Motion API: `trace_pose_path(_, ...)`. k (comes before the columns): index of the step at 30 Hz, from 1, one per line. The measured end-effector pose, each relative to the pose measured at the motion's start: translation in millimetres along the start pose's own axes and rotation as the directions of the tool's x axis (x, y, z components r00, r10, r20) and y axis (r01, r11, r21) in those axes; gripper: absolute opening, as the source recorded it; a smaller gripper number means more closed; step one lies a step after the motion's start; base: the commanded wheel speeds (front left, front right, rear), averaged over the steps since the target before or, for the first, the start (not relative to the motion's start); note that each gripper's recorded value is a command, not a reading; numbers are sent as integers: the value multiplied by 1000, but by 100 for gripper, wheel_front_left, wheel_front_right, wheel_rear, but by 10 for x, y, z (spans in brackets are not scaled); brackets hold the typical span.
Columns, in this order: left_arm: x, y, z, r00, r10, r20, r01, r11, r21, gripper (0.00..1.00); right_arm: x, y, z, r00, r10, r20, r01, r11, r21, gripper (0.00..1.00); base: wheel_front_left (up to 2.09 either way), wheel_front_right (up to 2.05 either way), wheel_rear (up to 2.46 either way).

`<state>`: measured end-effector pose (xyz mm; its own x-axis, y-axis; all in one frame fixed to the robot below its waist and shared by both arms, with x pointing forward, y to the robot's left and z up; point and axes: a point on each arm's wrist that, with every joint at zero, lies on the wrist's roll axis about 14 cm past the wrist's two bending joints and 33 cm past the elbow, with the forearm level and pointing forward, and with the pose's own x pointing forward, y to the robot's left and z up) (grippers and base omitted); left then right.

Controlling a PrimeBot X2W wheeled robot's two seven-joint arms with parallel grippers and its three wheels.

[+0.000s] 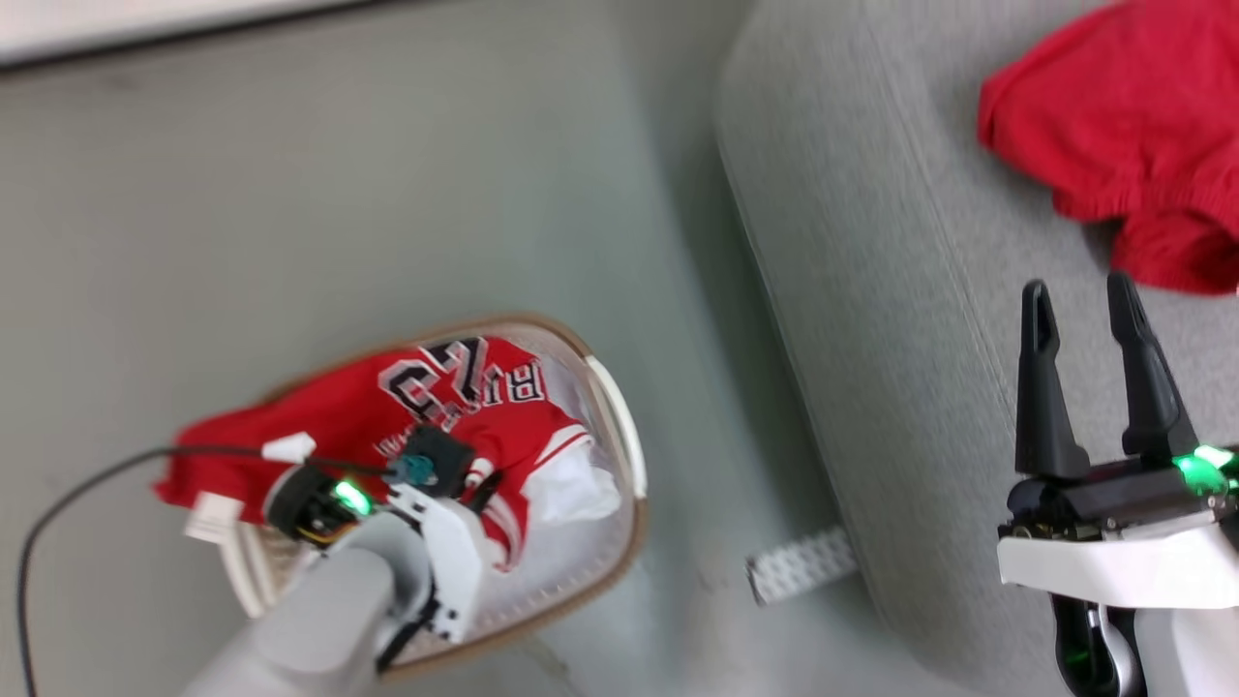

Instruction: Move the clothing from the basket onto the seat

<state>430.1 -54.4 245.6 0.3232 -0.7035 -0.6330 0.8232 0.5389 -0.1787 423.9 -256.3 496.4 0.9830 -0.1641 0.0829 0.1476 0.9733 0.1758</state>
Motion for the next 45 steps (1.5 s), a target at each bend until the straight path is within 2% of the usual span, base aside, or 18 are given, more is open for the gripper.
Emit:
trace_pose_path(6, -426, -113, 565, 983, 61, 174, -59, 998, -18, 0, -122, 154, 218, 998, 40, 52, -42, 999, 28, 100, 0, 0, 0)
trace_pose_path(12, -919, -218, 1107, 931, 113, 348, -115, 993, -17, 0, -304, 335, 360, 993, 88, 85, -93, 994, 61, 100, 0, 0, 0)
trace_pose_path(16, -1284, -262, 1489, 872, 147, 467, -159, 987, -14, 0, -443, 468, 379, 988, 124, 88, -131, 988, 83, 100, 0, 0, 0)
trace_pose_path(25, -2175, -518, 2311, 694, 169, 699, -251, 968, 15, 0, -662, 869, 462, 965, 240, 110, -252, 960, 119, 100, 0, 0, 0)
trace_pose_path(30, -2616, -669, 2647, 610, 164, 775, -287, 958, 23, 0, -725, 1073, 544, 945, 300, 132, -315, 941, 121, 100, 0, 0, 0)
trace_pose_path(38, -3167, -774, 3079, 492, 155, 856, -350, 936, 32, 0, -811, 1302, 479, 922, 371, 111, -383, 916, 121, 100, 0, 0, 0)
trace_pose_path(41, -3262, -777, 3142, 469, 161, 869, -357, 934, 20, 0, -833, 1364, 460, 915, 389, 105, -400, 908, 122, 100, 0, 0, 0)
trace_pose_path(45, -3302, -775, 3156, 461, 165, 872, -364, 931, 16, 0, -858, 1457, 437, 903, 419, 97, -428, 896, 120, 100, 0, 0, 0)
